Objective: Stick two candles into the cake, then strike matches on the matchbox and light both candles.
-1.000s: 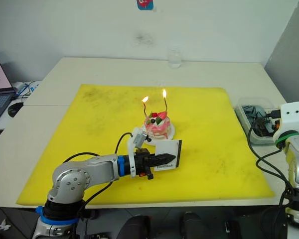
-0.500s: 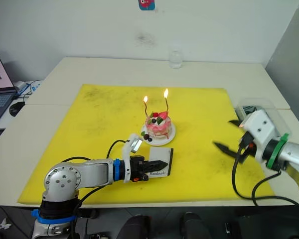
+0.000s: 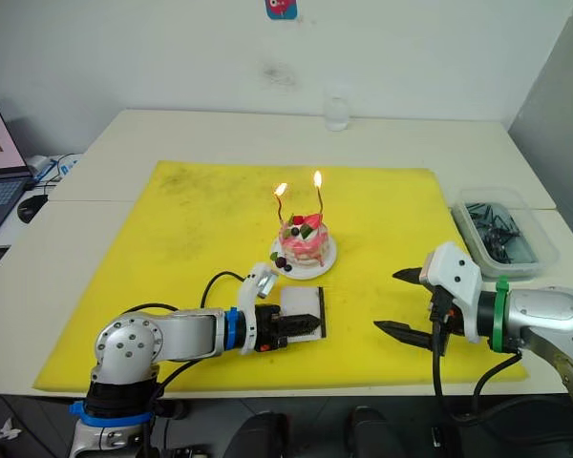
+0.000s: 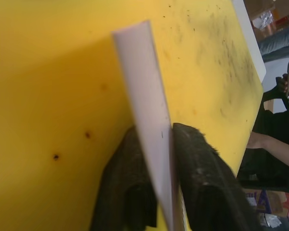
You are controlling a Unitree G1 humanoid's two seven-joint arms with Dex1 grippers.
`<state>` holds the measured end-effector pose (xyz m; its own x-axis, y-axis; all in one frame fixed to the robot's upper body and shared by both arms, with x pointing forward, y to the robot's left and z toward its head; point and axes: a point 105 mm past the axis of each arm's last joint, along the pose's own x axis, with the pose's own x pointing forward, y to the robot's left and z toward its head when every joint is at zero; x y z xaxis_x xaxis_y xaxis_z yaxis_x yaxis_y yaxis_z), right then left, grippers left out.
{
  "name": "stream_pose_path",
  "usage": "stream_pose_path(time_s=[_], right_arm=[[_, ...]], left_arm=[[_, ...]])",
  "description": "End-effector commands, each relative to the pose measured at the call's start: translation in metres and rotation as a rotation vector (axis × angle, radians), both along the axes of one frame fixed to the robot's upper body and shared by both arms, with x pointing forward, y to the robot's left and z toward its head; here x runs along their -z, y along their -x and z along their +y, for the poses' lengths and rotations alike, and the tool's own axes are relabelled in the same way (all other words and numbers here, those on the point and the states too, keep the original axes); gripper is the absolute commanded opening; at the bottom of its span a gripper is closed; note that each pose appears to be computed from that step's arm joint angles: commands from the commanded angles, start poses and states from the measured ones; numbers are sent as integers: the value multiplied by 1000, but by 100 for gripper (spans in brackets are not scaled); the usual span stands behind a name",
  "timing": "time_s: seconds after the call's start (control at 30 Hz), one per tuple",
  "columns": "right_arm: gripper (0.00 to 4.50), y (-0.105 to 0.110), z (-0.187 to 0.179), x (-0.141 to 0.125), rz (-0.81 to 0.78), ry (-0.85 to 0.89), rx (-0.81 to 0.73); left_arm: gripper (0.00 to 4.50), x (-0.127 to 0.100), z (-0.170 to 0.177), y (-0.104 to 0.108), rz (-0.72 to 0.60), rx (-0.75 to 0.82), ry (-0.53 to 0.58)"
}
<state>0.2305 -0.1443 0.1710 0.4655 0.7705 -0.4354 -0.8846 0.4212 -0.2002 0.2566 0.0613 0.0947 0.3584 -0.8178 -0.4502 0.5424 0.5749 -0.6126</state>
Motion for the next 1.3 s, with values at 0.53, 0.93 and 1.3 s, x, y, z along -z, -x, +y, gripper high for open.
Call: stream_pose_path(time_s=[0.53, 0.93, 1.3], right_arm=[[450, 10, -3, -6, -14, 69, -48], [450, -7, -43, -48, -138, 132, -1], [450, -16, -80, -78, -226, 220, 12]], left_arm=[[447, -32, 28, 21, -122, 119, -105], [447, -92, 118, 13, -518, 67, -422], [447, -100, 198, -16, -855, 26, -665]])
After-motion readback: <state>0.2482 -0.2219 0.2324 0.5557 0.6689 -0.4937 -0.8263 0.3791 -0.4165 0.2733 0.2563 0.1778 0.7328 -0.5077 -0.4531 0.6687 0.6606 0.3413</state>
